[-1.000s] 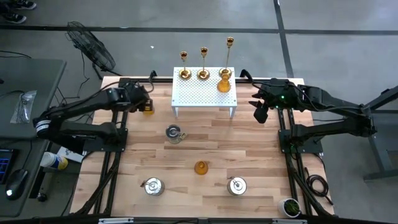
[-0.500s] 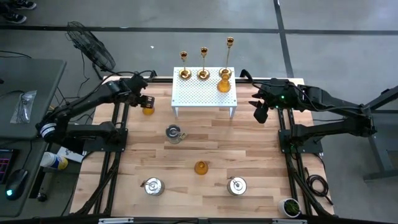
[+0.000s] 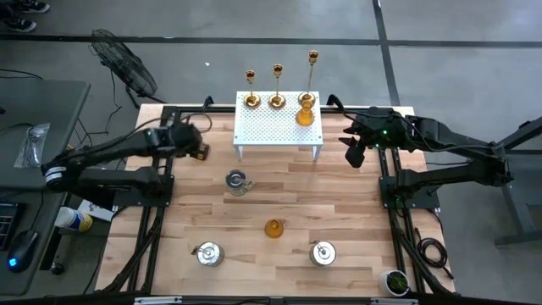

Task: Pick & Place candle stick holders
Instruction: Put the top brown glass candle holder on the shelf aligned with the other brown glass candle holder

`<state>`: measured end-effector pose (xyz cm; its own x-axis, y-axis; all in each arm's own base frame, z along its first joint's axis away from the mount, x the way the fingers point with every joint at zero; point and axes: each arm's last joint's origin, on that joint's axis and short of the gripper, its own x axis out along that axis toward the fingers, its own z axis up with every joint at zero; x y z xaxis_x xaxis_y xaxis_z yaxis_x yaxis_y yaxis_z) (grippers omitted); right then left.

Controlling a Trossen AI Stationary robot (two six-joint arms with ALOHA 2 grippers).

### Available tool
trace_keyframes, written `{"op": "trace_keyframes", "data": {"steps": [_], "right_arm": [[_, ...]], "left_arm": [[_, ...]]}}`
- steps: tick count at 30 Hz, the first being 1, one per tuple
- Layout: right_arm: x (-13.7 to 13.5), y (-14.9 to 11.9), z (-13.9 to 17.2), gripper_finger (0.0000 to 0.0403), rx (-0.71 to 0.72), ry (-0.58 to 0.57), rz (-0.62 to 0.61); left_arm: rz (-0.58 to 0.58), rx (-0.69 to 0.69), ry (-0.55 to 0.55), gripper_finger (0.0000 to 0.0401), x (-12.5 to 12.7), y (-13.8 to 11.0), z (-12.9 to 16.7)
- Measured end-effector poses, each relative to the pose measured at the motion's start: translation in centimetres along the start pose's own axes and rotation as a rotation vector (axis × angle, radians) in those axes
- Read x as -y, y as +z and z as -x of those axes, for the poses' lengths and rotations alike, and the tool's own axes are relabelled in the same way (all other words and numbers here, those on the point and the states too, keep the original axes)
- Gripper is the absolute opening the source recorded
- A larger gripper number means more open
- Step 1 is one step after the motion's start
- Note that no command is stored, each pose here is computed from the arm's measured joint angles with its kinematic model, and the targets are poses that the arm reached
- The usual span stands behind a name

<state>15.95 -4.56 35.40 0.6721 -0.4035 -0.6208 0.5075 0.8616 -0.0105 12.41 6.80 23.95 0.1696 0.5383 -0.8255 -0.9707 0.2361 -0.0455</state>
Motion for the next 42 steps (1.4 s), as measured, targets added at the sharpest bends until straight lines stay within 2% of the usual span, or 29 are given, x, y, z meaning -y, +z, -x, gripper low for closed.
{"op": "trace_keyframes", "data": {"steps": [10, 20, 31, 38, 42], "right_arm": [[0.0, 0.0, 0.0, 0.014, 0.0, 0.0, 0.017], [0.0, 0.0, 0.0, 0.014, 0.0, 0.0, 0.018], [0.0, 0.0, 0.0, 0.014, 0.0, 0.0, 0.018], [0.0, 0.0, 0.0, 0.014, 0.0, 0.0, 0.025], [0.0, 0.0, 0.0, 0.014, 0.0, 0.0, 0.025]], "left_arm": [[0.003, 0.141, -0.041, 0.0184, -1.0, -4.0, -0.1], [-0.022, 0.163, -0.084, 0.0186, -0.7, -6.0, -2.2], [-0.025, 0.126, -0.099, 0.024, -0.8, -6.4, -2.7], [0.091, 0.104, -0.157, 0.0233, -0.3, -5.7, -1.7], [0.112, 0.118, -0.18, 0.0222, 0.0, -5.0, -0.9]]}}
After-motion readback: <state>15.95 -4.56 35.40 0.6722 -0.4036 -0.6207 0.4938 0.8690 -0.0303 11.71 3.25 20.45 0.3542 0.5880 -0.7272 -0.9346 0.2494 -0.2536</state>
